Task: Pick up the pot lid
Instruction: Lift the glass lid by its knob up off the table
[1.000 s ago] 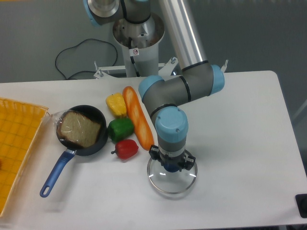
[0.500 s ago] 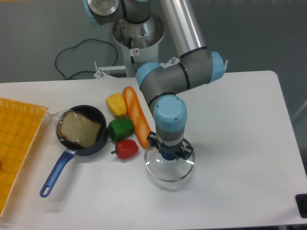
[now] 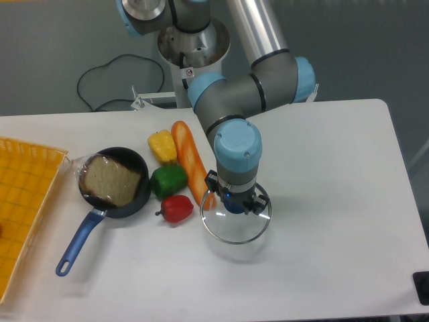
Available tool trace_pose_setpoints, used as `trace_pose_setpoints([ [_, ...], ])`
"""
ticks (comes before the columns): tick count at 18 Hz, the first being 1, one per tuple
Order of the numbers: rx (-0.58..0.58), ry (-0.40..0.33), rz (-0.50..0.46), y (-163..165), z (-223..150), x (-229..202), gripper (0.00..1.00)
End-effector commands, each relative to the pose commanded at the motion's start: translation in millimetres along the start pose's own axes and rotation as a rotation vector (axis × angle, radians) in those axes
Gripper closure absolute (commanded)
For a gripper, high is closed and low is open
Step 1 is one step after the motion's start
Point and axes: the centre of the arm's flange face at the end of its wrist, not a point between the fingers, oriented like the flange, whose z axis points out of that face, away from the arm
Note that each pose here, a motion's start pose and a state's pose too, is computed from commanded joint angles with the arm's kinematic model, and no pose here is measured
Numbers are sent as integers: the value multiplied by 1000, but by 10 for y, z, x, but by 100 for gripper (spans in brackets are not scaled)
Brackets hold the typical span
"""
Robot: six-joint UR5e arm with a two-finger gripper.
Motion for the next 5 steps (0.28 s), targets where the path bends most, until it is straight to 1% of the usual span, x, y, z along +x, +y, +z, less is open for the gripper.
trace_pose_setpoints([
  [2,-8,10,19,72,-83,13,79],
  [5,-11,15,31,85,-85,15,79],
])
